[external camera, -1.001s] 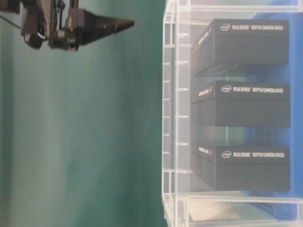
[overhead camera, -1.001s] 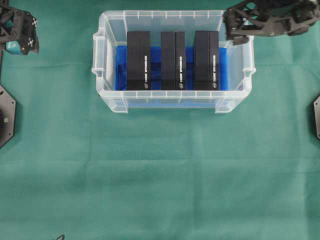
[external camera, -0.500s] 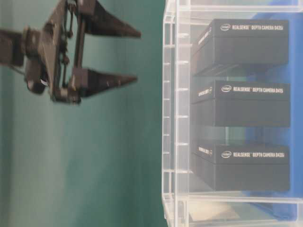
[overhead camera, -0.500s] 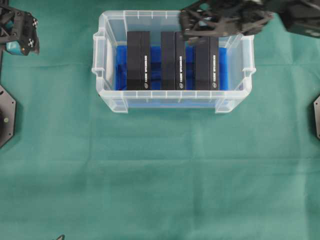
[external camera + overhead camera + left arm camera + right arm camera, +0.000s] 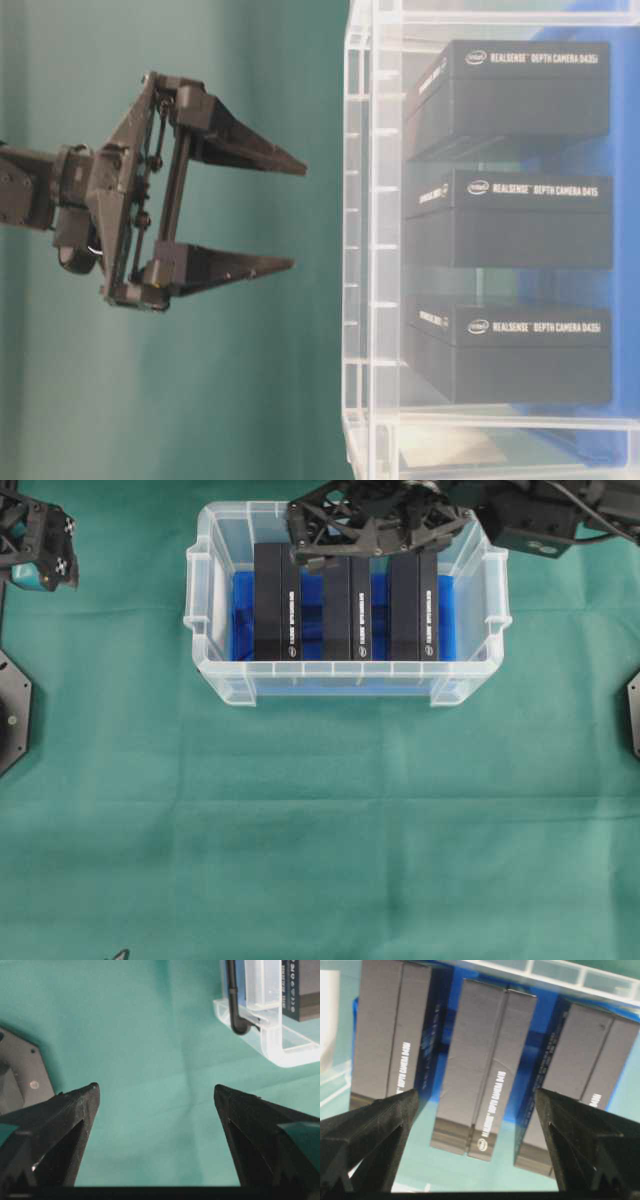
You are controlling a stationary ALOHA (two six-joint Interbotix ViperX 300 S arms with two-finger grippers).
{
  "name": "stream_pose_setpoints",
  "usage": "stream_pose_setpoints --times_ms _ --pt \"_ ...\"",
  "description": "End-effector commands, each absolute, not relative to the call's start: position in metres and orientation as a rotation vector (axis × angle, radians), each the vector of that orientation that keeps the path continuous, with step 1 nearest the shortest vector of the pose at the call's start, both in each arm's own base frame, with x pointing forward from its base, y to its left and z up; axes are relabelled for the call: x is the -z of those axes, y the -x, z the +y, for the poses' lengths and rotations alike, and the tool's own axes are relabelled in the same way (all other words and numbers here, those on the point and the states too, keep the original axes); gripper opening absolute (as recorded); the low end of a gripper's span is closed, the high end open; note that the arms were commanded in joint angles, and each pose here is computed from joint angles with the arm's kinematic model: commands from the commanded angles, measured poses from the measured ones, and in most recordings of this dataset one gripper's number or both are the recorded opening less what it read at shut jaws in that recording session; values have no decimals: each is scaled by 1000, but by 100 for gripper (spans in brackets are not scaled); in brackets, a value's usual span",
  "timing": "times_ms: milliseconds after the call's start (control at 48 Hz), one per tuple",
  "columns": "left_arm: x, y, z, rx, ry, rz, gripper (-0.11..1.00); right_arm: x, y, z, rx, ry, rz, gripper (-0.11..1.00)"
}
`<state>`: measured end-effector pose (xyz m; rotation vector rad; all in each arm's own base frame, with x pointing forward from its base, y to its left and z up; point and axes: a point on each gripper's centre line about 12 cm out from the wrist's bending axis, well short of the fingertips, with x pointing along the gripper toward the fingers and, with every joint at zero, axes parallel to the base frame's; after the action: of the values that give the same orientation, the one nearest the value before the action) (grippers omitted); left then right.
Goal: Take out the box from the case.
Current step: 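Move the right gripper over the middle black box, then lower the open right gripper around the middle black box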
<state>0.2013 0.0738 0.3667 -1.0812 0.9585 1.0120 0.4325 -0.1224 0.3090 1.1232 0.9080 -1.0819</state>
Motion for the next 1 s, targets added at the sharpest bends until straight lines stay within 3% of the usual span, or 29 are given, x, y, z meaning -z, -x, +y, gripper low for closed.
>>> stream_pose_setpoints --times_ms 0,980 --pt "-373 -200 74 -1000 1084 934 94 -323 -436 -120 1051 -1139 874 94" --pt "-374 -200 73 -998 1089 932 94 -321 -437 -119 1050 -1147 888 94"
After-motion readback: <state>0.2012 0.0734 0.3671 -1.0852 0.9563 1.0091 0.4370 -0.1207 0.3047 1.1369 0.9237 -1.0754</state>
